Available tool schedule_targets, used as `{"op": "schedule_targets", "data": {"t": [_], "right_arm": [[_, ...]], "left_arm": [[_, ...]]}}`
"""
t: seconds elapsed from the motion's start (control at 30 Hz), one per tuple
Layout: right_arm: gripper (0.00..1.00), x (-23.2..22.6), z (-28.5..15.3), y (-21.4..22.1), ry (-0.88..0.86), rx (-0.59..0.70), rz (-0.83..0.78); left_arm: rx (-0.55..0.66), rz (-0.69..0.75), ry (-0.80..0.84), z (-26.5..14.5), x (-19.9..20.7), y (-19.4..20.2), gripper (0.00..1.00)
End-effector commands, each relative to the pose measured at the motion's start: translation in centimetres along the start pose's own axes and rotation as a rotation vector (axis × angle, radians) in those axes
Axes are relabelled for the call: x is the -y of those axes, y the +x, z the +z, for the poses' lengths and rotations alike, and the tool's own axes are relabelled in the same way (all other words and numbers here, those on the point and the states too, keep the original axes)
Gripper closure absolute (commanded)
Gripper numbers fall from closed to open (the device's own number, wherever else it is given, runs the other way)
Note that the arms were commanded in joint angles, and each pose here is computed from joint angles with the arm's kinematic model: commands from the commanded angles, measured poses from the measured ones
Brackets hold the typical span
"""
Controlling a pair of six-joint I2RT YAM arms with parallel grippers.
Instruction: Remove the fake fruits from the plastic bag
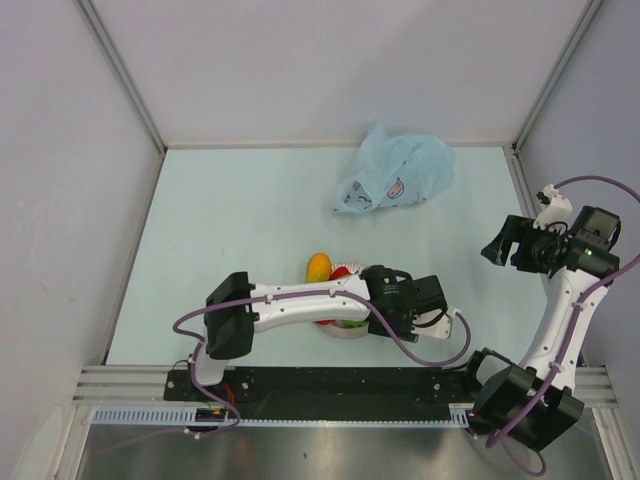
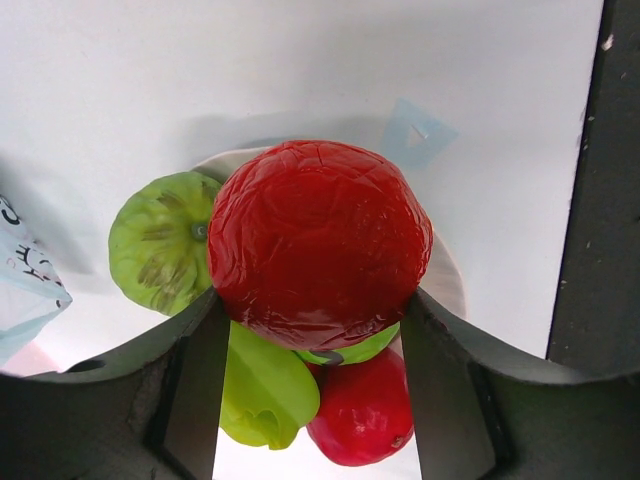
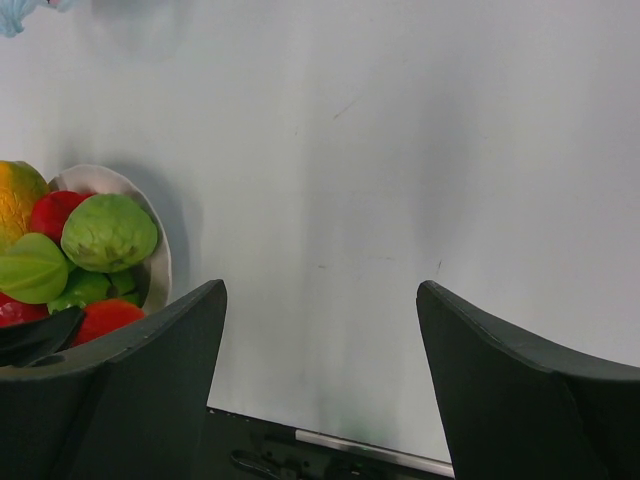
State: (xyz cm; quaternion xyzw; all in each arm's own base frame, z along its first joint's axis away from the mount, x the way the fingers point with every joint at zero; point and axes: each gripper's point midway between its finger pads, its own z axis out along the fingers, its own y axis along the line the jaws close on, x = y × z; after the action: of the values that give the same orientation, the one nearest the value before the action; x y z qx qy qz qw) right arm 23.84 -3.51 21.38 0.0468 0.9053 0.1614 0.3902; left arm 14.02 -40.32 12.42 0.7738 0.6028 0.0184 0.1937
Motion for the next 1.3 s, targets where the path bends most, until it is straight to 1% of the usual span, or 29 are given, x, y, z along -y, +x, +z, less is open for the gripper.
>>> {"op": "schedule_targets", "data": {"t": [0.0, 0.27, 0.33, 0.53, 0.57, 0.93, 1.0, 1.27], "right_arm": [[0.18, -0.3, -0.4, -0.9, -0.009, 0.026, -0.006], [0.18, -0.4, -0.6, -1.1, -0.005, 0.034, -0.01], [0.18, -0.4, -0.6, -1.0, -0.002, 0.033, -0.011], [0.18, -0.3, -0.5, -1.0, -0.004, 0.027, -0.007], [0.18, -0.2, -0.4, -1.0, -0.004, 0.025, -0.005], [0.18, -0.1, 0.0, -0.8, -0.015, 0.006, 0.005], [0.18, 0.0, 0.0, -0.8, -0.016, 0.005, 0.003], [0.19, 0.1, 0.3, -0.5, -0.021, -0.01, 0.001]], "left_arm": [[-0.006, 0.044, -0.043, -0.2, -0.6, 0.3, 0.45], [-0.017, 0.075, -0.068, 1.1, -0.7, 0.6, 0.42], [-0.012, 0.073, -0.071, 1.2, -0.8, 0.5, 0.4], [-0.014, 0.069, -0.107, 1.4, -1.5, 0.4, 0.3], [-0.015, 0.071, -0.109, 1.5, -1.5, 0.4, 0.27], [-0.051, 0.077, -0.129, 1.4, -1.8, 1.0, 0.15], [-0.055, 0.077, -0.126, 1.5, -1.8, 1.1, 0.11], [-0.042, 0.072, -0.111, 1.2, -1.6, 0.7, 0.1]]}}
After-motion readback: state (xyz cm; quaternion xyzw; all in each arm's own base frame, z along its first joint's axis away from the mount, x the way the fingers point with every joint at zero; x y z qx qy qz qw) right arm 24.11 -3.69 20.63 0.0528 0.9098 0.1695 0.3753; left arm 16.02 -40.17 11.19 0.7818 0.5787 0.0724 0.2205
